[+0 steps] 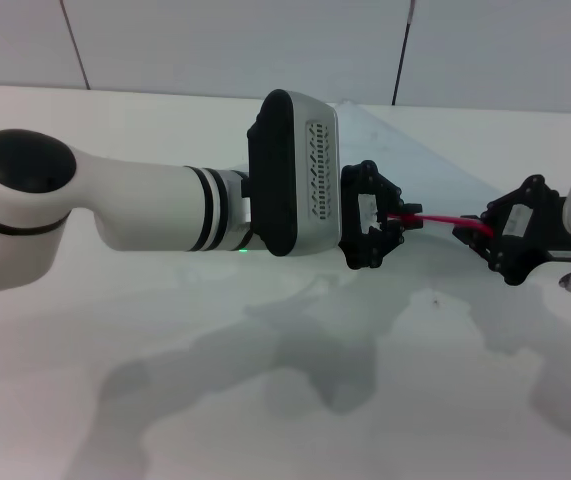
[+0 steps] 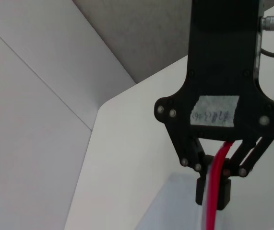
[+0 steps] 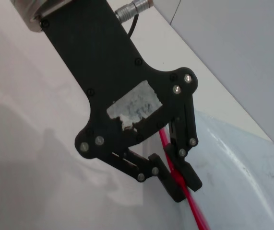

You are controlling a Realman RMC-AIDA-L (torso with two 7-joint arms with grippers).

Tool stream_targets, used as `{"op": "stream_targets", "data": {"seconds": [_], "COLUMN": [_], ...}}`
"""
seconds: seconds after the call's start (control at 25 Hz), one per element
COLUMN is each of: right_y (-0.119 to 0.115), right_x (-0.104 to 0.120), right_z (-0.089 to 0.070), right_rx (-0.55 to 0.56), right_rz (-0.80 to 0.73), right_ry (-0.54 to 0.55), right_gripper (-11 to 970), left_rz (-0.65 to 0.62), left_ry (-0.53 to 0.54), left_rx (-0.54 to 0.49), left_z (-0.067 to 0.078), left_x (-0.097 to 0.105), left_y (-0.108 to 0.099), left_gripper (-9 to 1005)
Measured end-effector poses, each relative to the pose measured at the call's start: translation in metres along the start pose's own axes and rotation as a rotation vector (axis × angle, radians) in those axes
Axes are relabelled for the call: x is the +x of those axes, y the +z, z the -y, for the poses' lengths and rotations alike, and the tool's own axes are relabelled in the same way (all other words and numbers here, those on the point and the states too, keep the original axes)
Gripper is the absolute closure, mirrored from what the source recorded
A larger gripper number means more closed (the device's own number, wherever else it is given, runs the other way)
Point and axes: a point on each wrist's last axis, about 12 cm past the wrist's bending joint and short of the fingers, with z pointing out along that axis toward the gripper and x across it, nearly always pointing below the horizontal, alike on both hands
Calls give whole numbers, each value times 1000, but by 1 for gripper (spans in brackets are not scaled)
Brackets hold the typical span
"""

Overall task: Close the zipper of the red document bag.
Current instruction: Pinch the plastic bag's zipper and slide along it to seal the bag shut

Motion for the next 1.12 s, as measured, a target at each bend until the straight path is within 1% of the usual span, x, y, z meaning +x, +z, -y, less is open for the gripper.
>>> {"op": "stream_targets", "data": {"seconds": [0.4,0.68,0.92,1.12], "right_y": [0,-4,-12,-18], "right_x": [0,3,11,21], "right_z": [1,5,11,16], "right_rx": [5,25,60,94], "right_rz": [-1,0,-8,-25], "right_ry": [-1,15,40,67], "right_gripper": [907,906,906,905], "left_rz": [-7,-31,-76,-116], "left_ry": [-13,-27,-51,-95], "left_rx": [-7,-32,-65,-118], "left_z": [0,-1,1,2], "left_x": [1,7,21,37], "left_y": [1,-2,-8,-22], "left_gripper": [911,910,912,912]}}
